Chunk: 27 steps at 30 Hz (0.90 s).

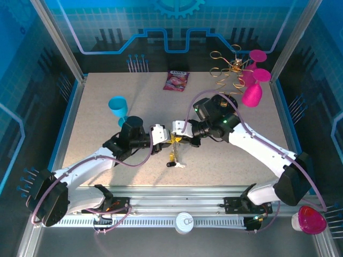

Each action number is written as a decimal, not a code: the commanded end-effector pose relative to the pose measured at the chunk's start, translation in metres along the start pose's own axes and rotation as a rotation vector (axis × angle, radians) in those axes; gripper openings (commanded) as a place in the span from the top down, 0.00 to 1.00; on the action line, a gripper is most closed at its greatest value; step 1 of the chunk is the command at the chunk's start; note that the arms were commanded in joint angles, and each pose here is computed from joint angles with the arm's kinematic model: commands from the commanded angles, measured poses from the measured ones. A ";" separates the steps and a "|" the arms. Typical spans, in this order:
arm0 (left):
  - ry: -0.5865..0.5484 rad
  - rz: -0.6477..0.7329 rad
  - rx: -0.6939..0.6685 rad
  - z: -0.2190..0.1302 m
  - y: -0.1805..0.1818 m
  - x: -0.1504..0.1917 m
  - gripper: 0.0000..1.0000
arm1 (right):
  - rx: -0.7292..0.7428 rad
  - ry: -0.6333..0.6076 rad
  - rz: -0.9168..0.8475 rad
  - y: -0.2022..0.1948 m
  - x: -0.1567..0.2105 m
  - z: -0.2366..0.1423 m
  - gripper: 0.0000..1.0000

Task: Put the keys on the keyring

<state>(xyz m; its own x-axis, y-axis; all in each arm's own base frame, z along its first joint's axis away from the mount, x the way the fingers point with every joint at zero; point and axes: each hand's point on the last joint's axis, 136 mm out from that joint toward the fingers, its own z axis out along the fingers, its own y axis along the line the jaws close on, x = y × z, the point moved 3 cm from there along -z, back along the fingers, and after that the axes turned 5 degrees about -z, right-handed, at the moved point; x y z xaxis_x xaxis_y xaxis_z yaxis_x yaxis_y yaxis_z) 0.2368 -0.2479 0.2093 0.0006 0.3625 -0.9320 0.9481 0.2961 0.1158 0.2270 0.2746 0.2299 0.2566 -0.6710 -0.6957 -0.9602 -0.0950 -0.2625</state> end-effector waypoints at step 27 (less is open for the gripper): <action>-0.098 -0.054 -0.064 -0.005 0.011 -0.017 1.00 | 0.242 -0.075 -0.038 -0.004 0.013 0.002 0.92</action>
<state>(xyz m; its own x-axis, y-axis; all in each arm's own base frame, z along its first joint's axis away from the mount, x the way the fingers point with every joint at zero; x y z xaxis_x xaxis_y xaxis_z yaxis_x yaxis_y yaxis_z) 0.2475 -0.2461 0.2182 -0.0452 0.2925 -0.9552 0.9226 0.3790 0.0724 0.2365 0.2634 0.2224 0.2790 -0.6059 -0.7450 -0.9075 0.0873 -0.4109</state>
